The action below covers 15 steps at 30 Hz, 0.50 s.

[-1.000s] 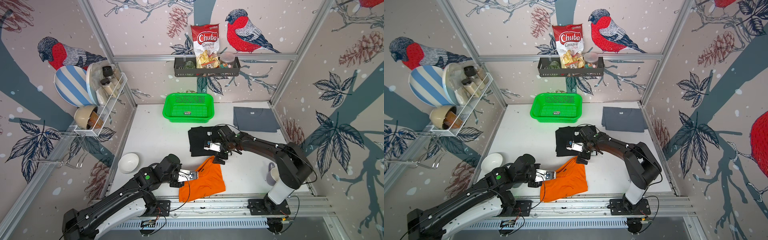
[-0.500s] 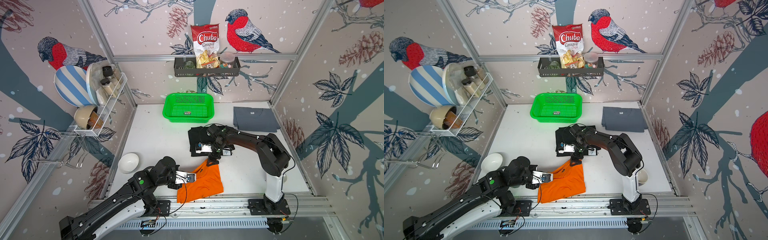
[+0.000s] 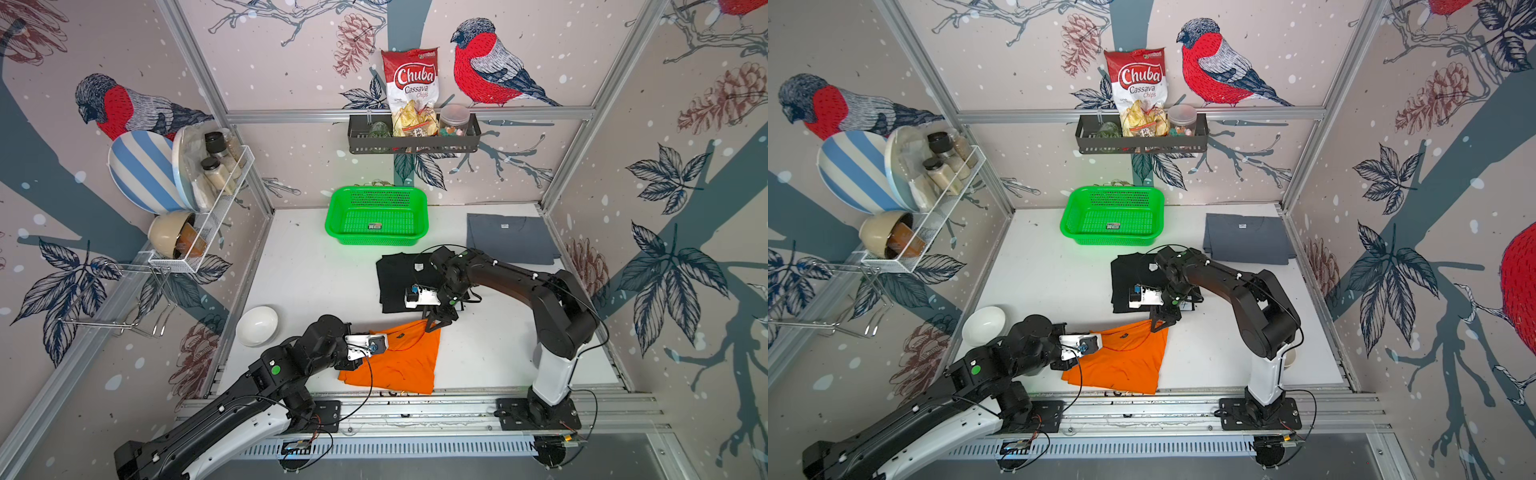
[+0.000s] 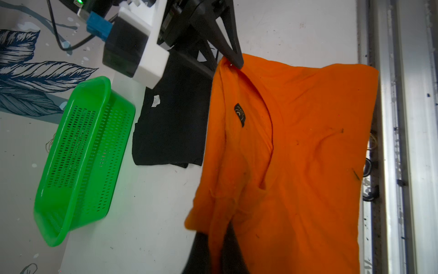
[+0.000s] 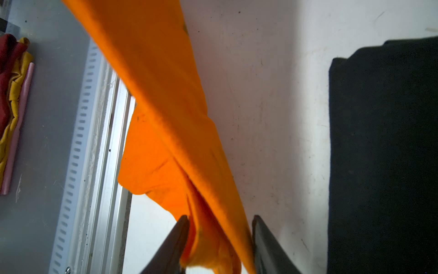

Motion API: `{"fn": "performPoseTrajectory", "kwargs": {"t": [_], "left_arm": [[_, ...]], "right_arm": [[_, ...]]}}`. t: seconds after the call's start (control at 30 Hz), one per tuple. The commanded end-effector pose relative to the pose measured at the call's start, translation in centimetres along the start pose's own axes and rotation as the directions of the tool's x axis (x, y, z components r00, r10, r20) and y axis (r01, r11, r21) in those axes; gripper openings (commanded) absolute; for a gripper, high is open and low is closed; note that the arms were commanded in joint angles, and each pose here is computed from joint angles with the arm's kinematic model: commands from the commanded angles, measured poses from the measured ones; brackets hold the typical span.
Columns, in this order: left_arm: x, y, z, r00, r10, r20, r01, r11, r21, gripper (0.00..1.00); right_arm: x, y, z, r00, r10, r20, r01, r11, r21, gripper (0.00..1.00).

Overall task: Put the folded t-shirts into the basket
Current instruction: Pick up the T-shirt from the center of the board.

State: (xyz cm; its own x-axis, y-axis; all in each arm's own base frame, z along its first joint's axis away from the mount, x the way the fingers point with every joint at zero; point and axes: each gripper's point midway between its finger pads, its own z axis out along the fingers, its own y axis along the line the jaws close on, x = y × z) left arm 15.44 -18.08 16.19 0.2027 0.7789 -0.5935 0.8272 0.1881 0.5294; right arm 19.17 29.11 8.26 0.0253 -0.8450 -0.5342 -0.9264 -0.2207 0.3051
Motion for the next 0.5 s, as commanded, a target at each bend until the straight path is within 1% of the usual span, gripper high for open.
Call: {"fn": "performPoseTrajectory", "kwargs": {"t": [0.0, 0.07, 0.23, 0.3, 0.47], "left_arm": [[-1.5, 2.3, -0.2, 0.998, -0.044, 0.048, 0.049, 0.994, -0.097, 0.00], [-1.4, 2.7, -0.3, 0.997, -0.056, 0.049, 0.062, 0.991, -0.118, 0.00], [-1.5, 4.5, -1.1, 0.993, -0.104, 0.063, 0.115, 0.972, -0.204, 0.00], [-1.5, 5.2, -1.4, 0.988, -0.132, 0.077, 0.146, 0.961, -0.235, 0.00], [-1.6, 6.3, -1.9, 0.977, -0.189, 0.099, 0.209, 0.942, -0.261, 0.00]], "right_arm": [[-1.2, 1.3, 0.0, 0.997, -0.047, 0.055, 0.048, 0.999, -0.010, 0.34], [-1.7, 1.7, -0.2, 0.994, -0.072, 0.079, 0.071, 0.997, 0.007, 0.29], [-2.0, 2.1, -1.2, 0.991, -0.106, 0.087, 0.099, 0.992, 0.081, 0.24], [-2.1, 2.3, -1.5, 0.989, -0.122, 0.087, 0.114, 0.989, 0.099, 0.18], [-2.4, 2.8, -1.4, 0.986, -0.137, 0.098, 0.123, 0.984, 0.132, 0.10]]}}
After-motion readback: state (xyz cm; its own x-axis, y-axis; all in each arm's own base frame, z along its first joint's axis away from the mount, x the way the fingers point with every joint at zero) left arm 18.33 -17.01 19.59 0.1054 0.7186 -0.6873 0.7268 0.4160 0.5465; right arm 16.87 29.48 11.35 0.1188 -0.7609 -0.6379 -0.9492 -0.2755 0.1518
